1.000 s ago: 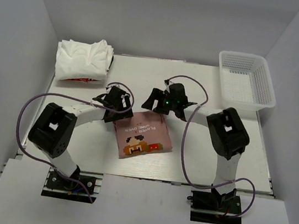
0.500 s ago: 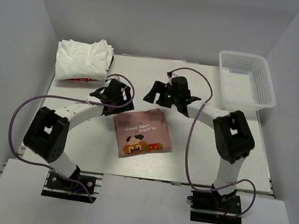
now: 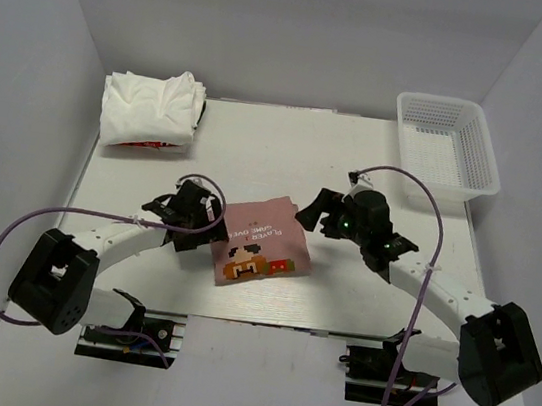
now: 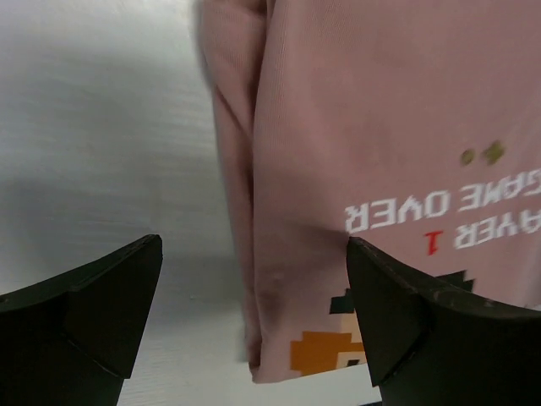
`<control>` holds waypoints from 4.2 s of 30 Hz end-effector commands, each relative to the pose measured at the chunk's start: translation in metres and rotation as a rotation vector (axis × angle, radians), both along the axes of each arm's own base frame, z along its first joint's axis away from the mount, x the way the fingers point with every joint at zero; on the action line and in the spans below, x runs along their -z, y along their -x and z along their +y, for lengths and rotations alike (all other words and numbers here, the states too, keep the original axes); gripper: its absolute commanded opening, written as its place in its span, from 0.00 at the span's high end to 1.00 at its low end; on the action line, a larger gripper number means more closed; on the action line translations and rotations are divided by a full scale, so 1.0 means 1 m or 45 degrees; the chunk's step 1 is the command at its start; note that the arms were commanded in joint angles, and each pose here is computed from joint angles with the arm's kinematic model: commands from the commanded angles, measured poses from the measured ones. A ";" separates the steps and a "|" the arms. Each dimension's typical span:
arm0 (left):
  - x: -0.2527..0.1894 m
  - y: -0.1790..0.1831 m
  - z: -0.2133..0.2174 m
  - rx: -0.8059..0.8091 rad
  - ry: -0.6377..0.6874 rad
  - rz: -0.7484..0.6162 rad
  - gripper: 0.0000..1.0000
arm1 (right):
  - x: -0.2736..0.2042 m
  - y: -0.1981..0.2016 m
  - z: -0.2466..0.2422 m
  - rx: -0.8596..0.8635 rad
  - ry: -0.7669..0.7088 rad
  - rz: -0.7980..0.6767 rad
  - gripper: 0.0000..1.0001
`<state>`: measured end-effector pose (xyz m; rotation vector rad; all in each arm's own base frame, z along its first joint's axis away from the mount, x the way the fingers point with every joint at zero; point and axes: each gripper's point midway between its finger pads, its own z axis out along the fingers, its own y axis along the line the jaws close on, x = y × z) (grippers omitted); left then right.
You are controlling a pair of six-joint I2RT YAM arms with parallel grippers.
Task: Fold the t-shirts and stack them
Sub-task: Put the neatly folded tshirt into the corner of the board with the left arm
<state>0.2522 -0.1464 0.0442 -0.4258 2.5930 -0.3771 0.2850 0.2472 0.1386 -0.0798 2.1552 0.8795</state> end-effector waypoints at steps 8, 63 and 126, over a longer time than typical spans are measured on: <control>0.032 0.012 -0.052 0.200 0.242 0.040 0.15 | 0.008 0.007 -0.033 0.188 0.075 0.029 0.10; -0.321 -0.273 0.123 0.199 -1.323 -0.777 1.00 | -0.026 0.000 -0.093 0.405 0.303 -0.226 0.10; -0.165 -0.415 0.138 0.178 -0.215 -0.893 0.00 | -0.003 -0.043 -0.062 0.328 0.459 -0.085 0.10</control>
